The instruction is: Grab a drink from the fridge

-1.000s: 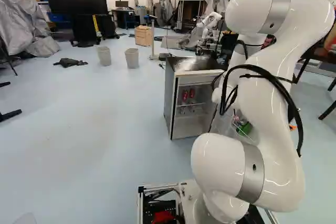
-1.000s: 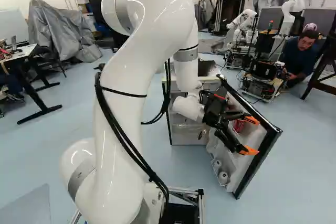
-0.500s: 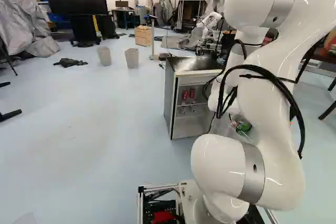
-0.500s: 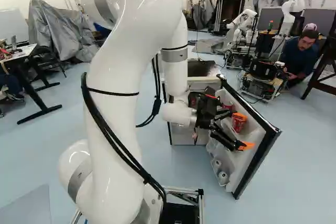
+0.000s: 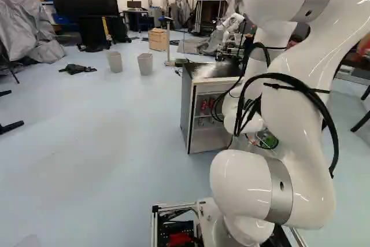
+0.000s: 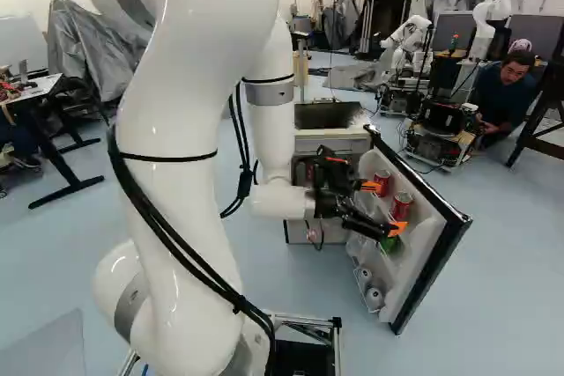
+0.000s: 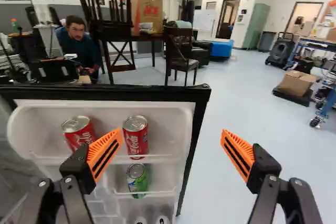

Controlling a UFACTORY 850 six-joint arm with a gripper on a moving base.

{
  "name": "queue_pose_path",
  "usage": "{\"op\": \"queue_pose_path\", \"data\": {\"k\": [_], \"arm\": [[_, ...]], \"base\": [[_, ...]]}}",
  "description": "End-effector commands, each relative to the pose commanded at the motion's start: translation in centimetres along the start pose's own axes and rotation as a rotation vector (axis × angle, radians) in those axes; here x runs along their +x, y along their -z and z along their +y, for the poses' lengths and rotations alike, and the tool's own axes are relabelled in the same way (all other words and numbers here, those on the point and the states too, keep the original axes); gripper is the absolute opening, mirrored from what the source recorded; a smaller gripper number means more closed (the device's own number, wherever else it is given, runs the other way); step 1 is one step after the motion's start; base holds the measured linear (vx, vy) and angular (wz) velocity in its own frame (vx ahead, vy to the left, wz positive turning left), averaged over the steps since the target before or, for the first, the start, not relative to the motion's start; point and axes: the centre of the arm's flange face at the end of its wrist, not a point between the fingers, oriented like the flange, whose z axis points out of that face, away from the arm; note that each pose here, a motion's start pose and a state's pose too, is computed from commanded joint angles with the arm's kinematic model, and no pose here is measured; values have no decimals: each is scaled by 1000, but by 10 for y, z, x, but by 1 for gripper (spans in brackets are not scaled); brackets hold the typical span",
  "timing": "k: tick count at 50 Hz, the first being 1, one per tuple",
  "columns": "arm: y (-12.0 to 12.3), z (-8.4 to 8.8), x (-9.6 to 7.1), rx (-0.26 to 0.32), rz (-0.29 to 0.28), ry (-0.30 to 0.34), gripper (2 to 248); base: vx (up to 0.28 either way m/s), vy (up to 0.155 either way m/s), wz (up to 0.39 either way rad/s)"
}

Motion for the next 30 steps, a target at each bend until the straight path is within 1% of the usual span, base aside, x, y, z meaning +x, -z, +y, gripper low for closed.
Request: {"op": "queue_pose_path", "data": {"k": [15,30], "arm": [[32,0,-4,206,-14,53,247],[41,-11,-5,372,-18,80,247]], "base": [[0,0,0],[0,0,0]]}}
